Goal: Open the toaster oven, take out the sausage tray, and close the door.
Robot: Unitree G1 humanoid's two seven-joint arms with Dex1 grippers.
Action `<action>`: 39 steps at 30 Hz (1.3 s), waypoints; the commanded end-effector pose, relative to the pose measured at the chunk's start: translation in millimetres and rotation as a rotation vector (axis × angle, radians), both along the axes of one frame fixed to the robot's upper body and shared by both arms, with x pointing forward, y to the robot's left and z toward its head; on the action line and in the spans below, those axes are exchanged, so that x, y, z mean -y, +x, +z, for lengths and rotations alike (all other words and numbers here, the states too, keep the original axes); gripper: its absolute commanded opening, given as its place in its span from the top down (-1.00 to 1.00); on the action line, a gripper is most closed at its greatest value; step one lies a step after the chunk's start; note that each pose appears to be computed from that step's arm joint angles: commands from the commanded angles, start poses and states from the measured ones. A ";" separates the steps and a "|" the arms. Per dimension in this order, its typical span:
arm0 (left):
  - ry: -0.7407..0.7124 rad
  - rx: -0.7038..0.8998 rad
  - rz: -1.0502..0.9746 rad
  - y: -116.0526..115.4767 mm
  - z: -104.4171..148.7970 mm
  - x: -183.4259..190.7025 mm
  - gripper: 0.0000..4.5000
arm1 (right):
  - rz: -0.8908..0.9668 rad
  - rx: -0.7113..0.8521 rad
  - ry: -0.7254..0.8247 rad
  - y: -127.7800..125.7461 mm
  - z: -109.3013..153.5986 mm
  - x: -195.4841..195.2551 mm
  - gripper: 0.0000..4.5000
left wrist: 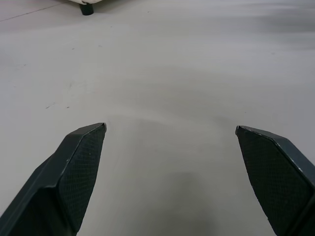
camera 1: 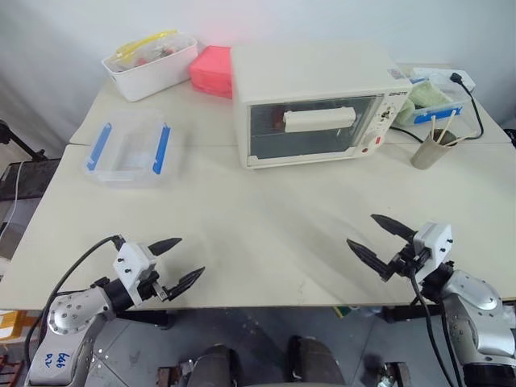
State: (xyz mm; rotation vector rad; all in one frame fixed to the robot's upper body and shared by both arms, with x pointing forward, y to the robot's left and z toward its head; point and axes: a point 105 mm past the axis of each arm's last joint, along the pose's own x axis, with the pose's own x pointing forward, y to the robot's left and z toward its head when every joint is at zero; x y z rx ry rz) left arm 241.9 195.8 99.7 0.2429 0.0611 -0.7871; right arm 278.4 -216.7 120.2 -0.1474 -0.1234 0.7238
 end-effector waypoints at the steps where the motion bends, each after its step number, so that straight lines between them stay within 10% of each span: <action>1: 0.000 0.045 -0.024 1.0 8.1 2.6 -1.00 | 0.034 0.091 0.016 4.9 29.8 -2.4 -1.00; 12: -0.279 0.070 -0.215 27.6 77.2 18.3 -1.00 | 0.102 0.089 0.097 59.0 92.5 -26.2 -1.00; 22: -0.340 0.070 -0.269 34.6 88.8 39.2 -1.00 | 0.045 0.185 0.111 100.7 126.8 -37.7 -1.00; 39: -0.399 0.073 -0.253 42.1 86.5 46.7 -1.00 | 0.312 0.228 0.021 85.4 116.4 -69.2 -1.00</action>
